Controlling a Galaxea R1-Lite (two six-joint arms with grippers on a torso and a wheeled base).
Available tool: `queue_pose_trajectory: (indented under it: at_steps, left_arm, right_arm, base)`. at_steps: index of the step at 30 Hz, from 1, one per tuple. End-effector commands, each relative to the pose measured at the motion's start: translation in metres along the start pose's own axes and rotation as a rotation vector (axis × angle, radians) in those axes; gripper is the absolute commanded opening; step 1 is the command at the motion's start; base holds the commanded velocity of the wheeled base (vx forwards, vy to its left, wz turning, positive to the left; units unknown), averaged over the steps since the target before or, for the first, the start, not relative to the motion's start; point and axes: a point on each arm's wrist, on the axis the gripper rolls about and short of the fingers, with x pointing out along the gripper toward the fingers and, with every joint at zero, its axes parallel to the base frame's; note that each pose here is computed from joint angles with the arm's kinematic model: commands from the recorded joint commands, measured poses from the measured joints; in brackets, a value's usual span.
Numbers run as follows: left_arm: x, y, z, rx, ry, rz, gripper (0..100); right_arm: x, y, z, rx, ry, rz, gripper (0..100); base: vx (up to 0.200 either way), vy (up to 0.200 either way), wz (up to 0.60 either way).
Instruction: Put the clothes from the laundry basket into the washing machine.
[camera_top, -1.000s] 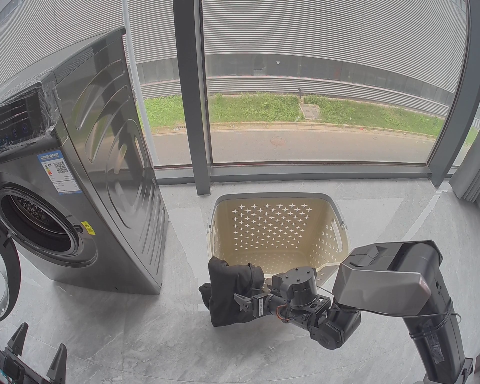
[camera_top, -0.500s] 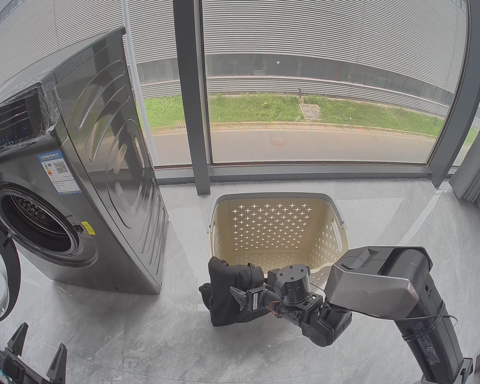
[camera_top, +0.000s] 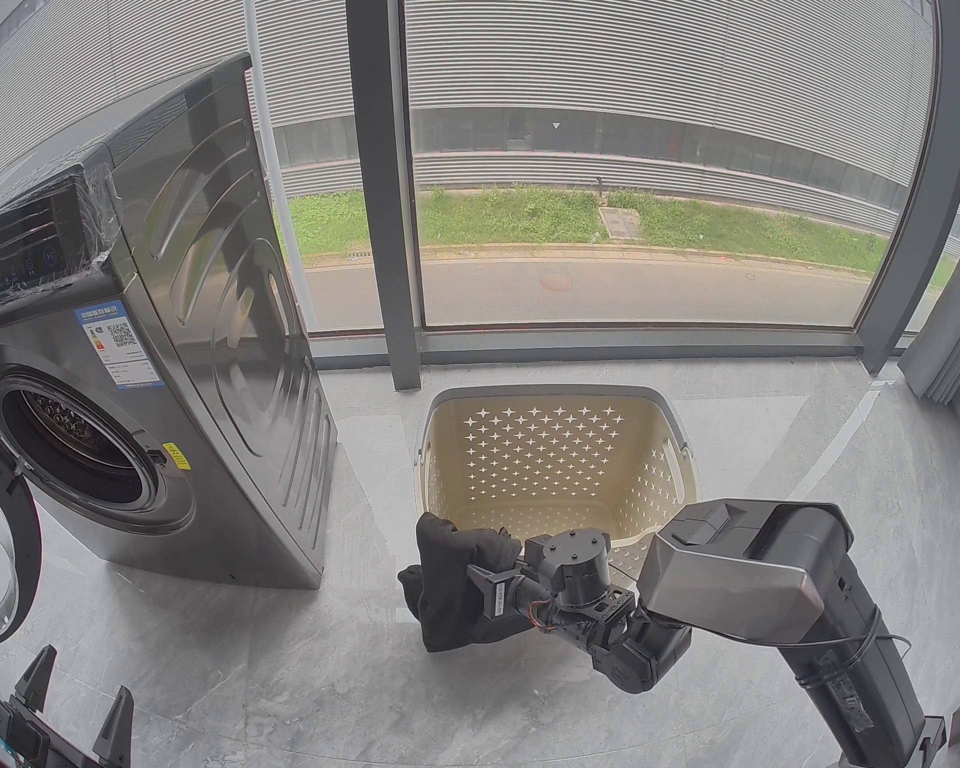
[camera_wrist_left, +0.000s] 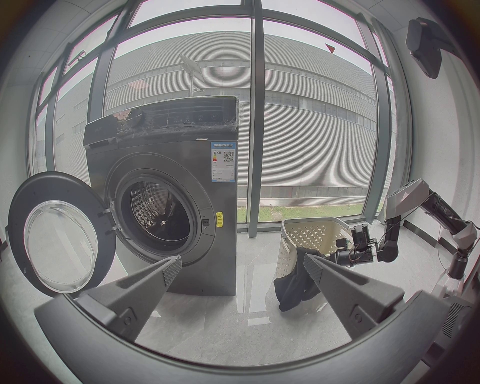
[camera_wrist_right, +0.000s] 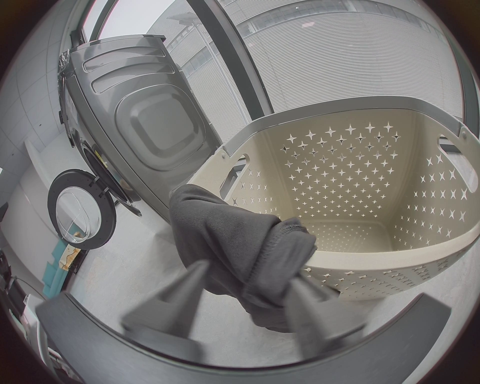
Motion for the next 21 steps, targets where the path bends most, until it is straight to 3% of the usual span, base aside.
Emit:
queue_pose_trajectory:
  at_steps: [1,7,11,15,21]
  left_arm:
    - [0.000,0.000,-0.005,0.000,0.001,0.000,100]
    - [0.000,0.000,-0.005,-0.002,0.003,0.000,100]
    - [0.000,0.000,-0.005,-0.002,0.003,0.000,100]
    - [0.000,0.000,-0.005,-0.002,0.000,0.000,100]
    - [0.000,0.000,-0.005,-0.003,0.001,0.002,100]
  right_arm:
    - [-0.001,0.000,0.001,0.001,-0.005,0.002,0]
    - [-0.007,0.003,0.001,0.003,-0.003,0.006,0]
    - [-0.022,0.012,0.015,0.006,-0.032,0.030,0]
    - [-0.048,0.023,0.042,0.007,-0.082,0.055,0]
    - [-0.102,0.038,0.100,0.006,-0.200,0.093,0]
  base:
    - [0.000,0.000,0.00]
    - [0.000,0.000,0.00]
    - [0.000,0.000,0.00]
    - [0.000,0.000,0.00]
    - [0.000,0.000,0.00]
